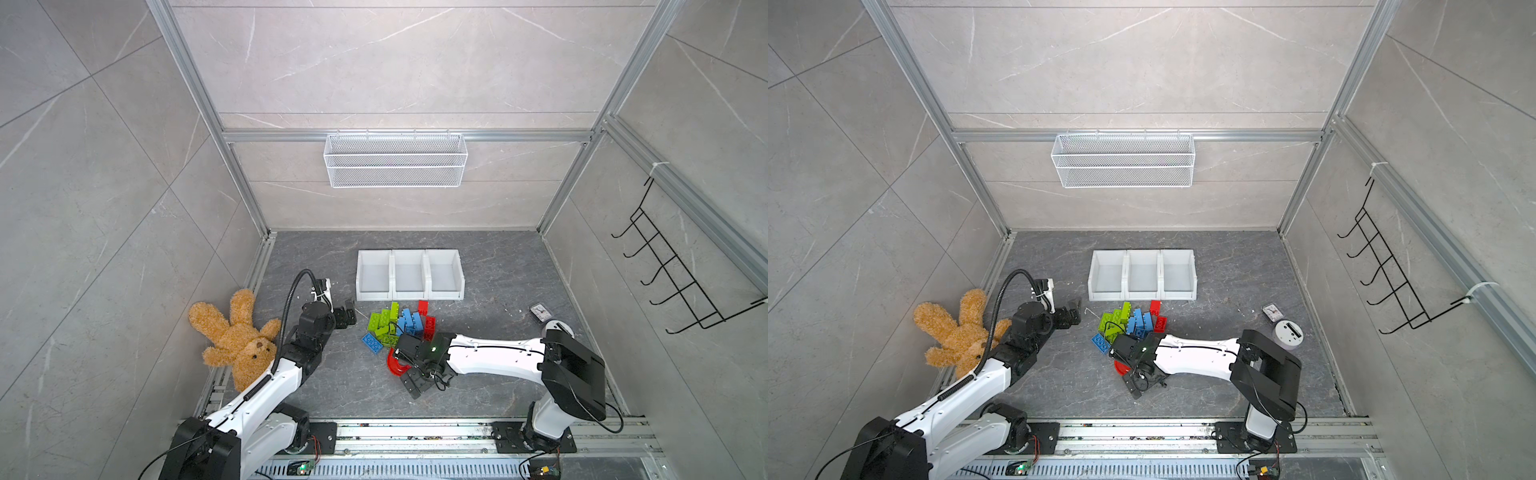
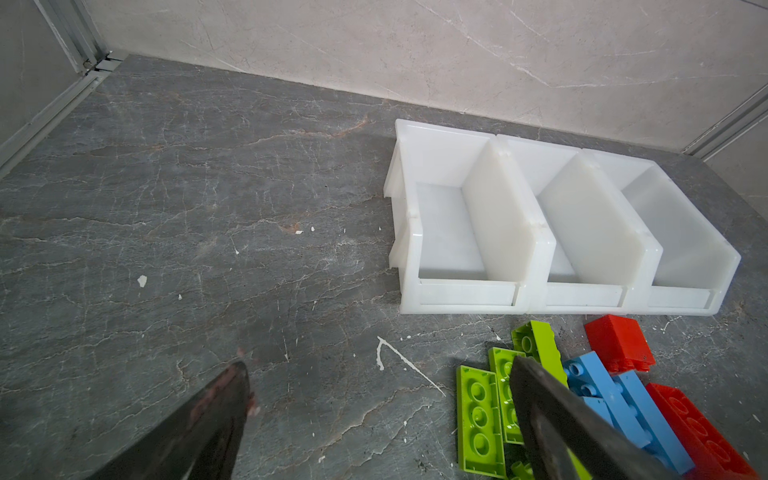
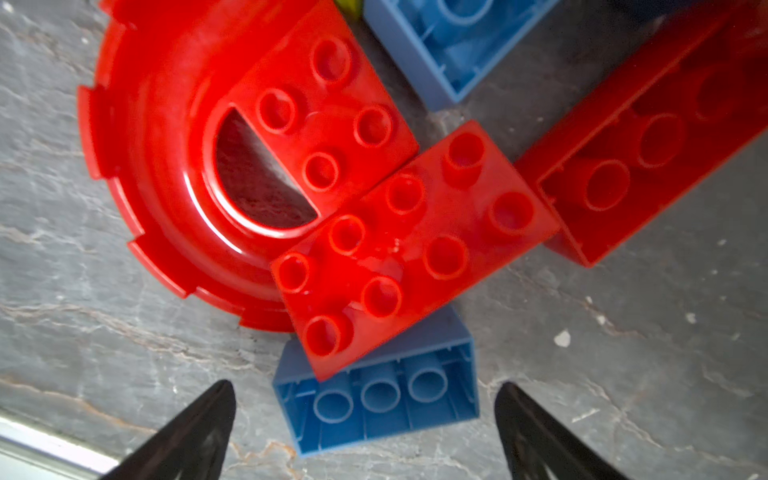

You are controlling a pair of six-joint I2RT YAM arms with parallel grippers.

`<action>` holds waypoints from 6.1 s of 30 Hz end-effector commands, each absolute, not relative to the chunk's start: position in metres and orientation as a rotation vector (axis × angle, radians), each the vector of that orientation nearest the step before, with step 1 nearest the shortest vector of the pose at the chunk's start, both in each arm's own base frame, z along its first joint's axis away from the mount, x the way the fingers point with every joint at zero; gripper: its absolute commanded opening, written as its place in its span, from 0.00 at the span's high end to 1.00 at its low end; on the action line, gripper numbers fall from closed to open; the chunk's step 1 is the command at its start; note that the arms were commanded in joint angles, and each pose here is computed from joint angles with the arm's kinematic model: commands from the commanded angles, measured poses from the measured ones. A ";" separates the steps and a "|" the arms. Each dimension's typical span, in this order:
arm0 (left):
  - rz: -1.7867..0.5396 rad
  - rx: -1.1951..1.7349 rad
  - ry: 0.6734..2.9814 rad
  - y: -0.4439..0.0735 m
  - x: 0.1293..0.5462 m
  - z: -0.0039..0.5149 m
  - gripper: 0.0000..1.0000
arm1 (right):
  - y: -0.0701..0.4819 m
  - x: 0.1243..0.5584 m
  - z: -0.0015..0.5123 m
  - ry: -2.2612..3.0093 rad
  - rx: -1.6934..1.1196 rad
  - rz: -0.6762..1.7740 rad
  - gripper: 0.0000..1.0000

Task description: Sort the legos into containers by color

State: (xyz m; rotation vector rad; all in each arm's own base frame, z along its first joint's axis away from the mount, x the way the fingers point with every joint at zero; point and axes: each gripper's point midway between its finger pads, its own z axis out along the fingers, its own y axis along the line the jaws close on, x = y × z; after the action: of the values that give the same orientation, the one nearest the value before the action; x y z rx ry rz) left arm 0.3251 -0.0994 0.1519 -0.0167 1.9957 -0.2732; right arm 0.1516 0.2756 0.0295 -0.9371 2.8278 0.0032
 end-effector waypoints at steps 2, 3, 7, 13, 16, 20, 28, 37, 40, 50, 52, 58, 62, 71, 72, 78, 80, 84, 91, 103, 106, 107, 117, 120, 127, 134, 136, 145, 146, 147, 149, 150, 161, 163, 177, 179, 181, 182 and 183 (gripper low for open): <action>-0.248 -0.011 1.970 -0.097 0.328 0.157 0.01 | 0.275 0.154 0.025 2.807 -1.034 -0.022 0.01; -0.248 -0.013 1.972 -0.097 0.328 0.157 0.01 | 0.274 0.155 0.024 2.808 -1.040 -0.021 0.01; -0.252 -0.006 1.981 -0.098 0.329 0.157 0.01 | 0.272 0.158 0.020 2.810 -1.055 0.001 0.02; -0.252 -0.003 1.988 -0.099 0.329 0.157 0.01 | 0.276 0.158 0.015 2.838 -1.088 0.041 0.06; -0.255 0.000 1.989 -0.099 0.329 0.157 0.01 | 0.273 0.159 0.016 2.836 -1.083 0.033 0.09; -0.250 -0.001 1.994 -0.099 0.329 0.155 0.01 | 0.269 0.158 0.017 2.840 -1.043 0.033 0.14; -0.242 -0.010 2.003 -0.098 0.331 0.153 0.01 | 0.267 0.158 0.018 2.836 -0.967 0.073 0.24; -0.247 -0.009 2.003 -0.099 0.330 0.153 0.01 | 0.256 0.159 0.034 2.827 -0.833 0.086 0.35; -0.250 -0.009 2.002 -0.099 0.329 0.153 0.01 | 0.246 0.162 0.041 2.839 -0.759 0.073 0.37; -0.286 0.019 1.979 -0.104 0.326 0.155 0.01 | 0.223 0.220 0.093 2.732 -0.550 0.157 0.42; -0.286 0.025 1.986 -0.105 0.326 0.153 0.01 | 0.221 0.236 0.098 2.717 -0.545 0.152 0.42; -0.322 0.054 1.972 -0.111 0.325 0.157 0.01 | 0.211 0.297 0.121 2.647 -0.477 0.153 0.42; -0.333 0.060 1.962 -0.112 0.324 0.156 0.01 | 0.208 0.340 0.132 2.605 -0.421 0.170 0.42; -0.327 0.065 1.967 -0.112 0.324 0.155 0.01 | 0.194 0.433 0.123 2.594 -0.310 0.205 0.47; -0.327 0.065 1.963 -0.111 0.324 0.157 0.01 | 0.192 0.439 0.121 2.596 -0.304 0.201 0.47; -0.285 0.033 1.951 -0.103 0.324 0.156 0.01 | 0.189 0.454 0.101 2.625 -0.290 0.209 0.48; -0.275 0.026 1.959 -0.101 0.324 0.156 0.01 | 0.190 0.455 0.098 2.630 -0.292 0.215 0.47; -0.287 0.028 1.951 -0.103 0.324 0.158 0.01 | 0.190 0.457 0.097 2.630 -0.284 0.212 0.41; -0.278 0.015 1.933 -0.099 0.322 0.162 0.01 | 0.187 0.458 0.096 2.637 -0.290 0.181 0.24; -0.271 0.004 1.939 -0.098 0.323 0.160 0.01 | 0.220 0.410 0.133 2.571 -0.438 0.266 0.27; -0.254 -0.086 1.940 -0.088 0.324 0.159 0.01 | 0.256 0.371 0.140 2.523 -0.571 0.327 0.33; -0.250 -0.117 1.935 -0.084 0.324 0.159 0.01 | 0.270 0.358 0.142 2.506 -0.620 0.349 0.33; -0.374 -0.304 1.928 -0.056 0.324 0.152 0.01 | 0.368 0.281 0.114 2.450 -0.905 0.463 0.40; -0.377 -0.329 1.921 -0.051 0.323 0.152 0.01 | 0.383 0.276 0.107 2.446 -0.940 0.471 0.42; -0.358 -0.360 1.932 -0.046 0.322 0.149 0.00 | 0.412 0.263 0.087 2.471 -1.055 0.444 0.46; -0.372 -0.402 1.909 -0.042 0.317 0.151 0.00 | 0.428 0.256 0.072 2.491 -1.137 0.443 0.49; -0.364 -0.402 1.904 -0.040 0.317 0.152 0.01 | 0.433 0.253 0.069 2.491 -1.166 0.448 0.49; -0.363 -0.458 1.894 -0.033 0.312 0.150 0.01 | 0.440 0.250 0.046 2.519 -1.223 0.370 0.49; -0.362 -0.459 1.891 -0.033 0.312 0.150 0.01 | 0.439 0.250 0.044 2.523 -1.224 0.363 0.49; -0.360 -0.460 1.890 -0.033 0.312 0.150 0.01 | 0.438 0.250 0.042 2.528 -1.225 0.356 0.49; -0.359 -0.459 1.884 -0.032 0.311 0.152 0.01 | 0.435 0.251 0.038 2.540 -1.226 0.335 0.50; -0.358 -0.459 1.884 -0.032 0.311 0.152 0.01 | 0.433 0.251 0.035 2.545 -1.225 0.314 0.50; -0.347 -0.460 1.884 -0.030 0.311 0.151 0.01 | 0.433 0.251 0.023 2.553 -1.234 0.268 0.57; -0.341 -0.458 1.886 -0.030 0.311 0.151 0.01 | 0.434 0.251 0.023 2.553 -1.234 0.269 0.60; -0.357 -0.403 1.899 -0.037 0.314 0.154 0.01 | 0.434 0.253 0.063 2.495 -1.125 0.356 0.77; -0.360 -0.389 1.912 -0.039 0.316 0.152 0.01 | 0.433 0.252 0.075 2.482 -1.106 0.385 0.77; -0.371 -0.372 1.922 -0.042 0.318 0.151 0.01 | 0.432 0.253 0.086 2.475 -1.084 0.420 0.78; -0.380 -0.362 1.925 -0.045 0.319 0.151 0.01 | 0.430 0.254 0.094 2.469 -1.071 0.442 0.78; -0.386 -0.353 1.929 -0.046 0.319 0.151 0.01 | 0.428 0.256 0.102 2.461 -1.054 0.459 0.78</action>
State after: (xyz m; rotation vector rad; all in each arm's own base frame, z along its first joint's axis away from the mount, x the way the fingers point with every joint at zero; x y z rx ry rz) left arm 0.3110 -0.0402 0.1335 -0.4100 1.9636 -0.3615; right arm 0.2508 0.4259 0.0630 -1.1323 2.5131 0.3581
